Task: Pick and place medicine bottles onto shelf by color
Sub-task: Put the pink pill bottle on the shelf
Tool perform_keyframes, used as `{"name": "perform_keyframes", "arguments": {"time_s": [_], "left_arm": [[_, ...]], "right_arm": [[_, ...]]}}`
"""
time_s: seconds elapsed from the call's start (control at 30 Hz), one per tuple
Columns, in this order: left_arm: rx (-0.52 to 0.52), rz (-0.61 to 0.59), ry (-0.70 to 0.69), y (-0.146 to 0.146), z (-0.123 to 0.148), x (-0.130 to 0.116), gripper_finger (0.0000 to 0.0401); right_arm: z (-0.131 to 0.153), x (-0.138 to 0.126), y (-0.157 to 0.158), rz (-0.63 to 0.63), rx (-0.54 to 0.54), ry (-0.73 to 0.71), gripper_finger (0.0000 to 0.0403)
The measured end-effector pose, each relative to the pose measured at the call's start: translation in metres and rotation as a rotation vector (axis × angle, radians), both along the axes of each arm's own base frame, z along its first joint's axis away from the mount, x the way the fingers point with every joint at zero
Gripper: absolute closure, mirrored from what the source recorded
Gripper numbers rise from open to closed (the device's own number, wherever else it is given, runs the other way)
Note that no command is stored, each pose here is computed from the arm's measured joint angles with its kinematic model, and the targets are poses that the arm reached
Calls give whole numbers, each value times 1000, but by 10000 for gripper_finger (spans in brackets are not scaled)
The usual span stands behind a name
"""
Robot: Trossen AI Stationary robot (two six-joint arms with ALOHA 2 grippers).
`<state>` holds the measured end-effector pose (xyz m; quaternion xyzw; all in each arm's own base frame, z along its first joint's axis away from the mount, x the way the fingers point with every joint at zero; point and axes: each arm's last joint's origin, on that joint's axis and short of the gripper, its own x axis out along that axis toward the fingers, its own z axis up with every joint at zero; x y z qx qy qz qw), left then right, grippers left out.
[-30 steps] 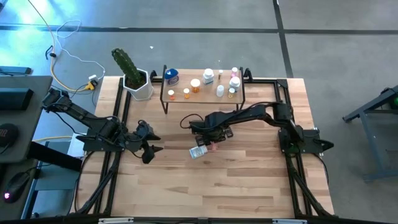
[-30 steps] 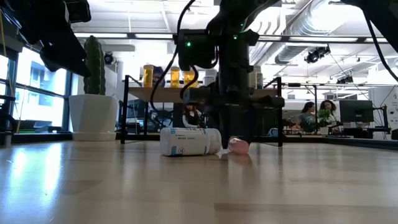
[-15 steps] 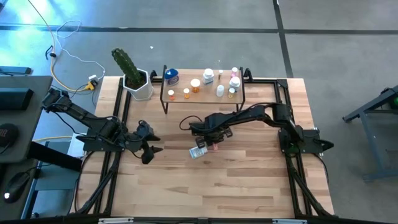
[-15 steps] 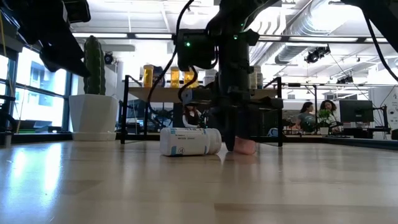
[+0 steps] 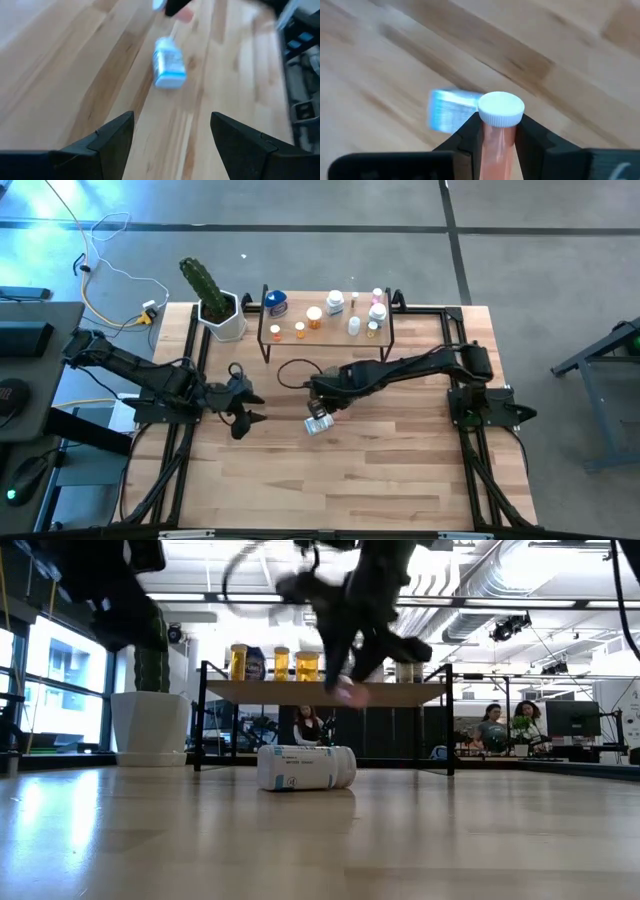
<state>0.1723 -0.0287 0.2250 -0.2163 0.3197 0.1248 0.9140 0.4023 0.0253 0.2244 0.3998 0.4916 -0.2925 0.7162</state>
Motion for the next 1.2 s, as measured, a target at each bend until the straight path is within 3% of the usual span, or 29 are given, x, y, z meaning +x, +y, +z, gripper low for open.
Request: {"name": "perform_keyframes", "arguments": {"time_s": [0.33,0.77,0.97,1.2], "left_arm": [[-39,-27,-185,20,16,14,147],[-67,82,-504,50,44,24,147],[-44,136,-592,59,52,24,147],[-46,226,-699,70,60,26,147]], "right_arm": [[74,-9,-5,67,-195,-368,325],[123,2,-34,393,-354,-785,325],[135,4,-60,502,-334,-936,325],[138,1,-85,548,-312,-981,325]]}}
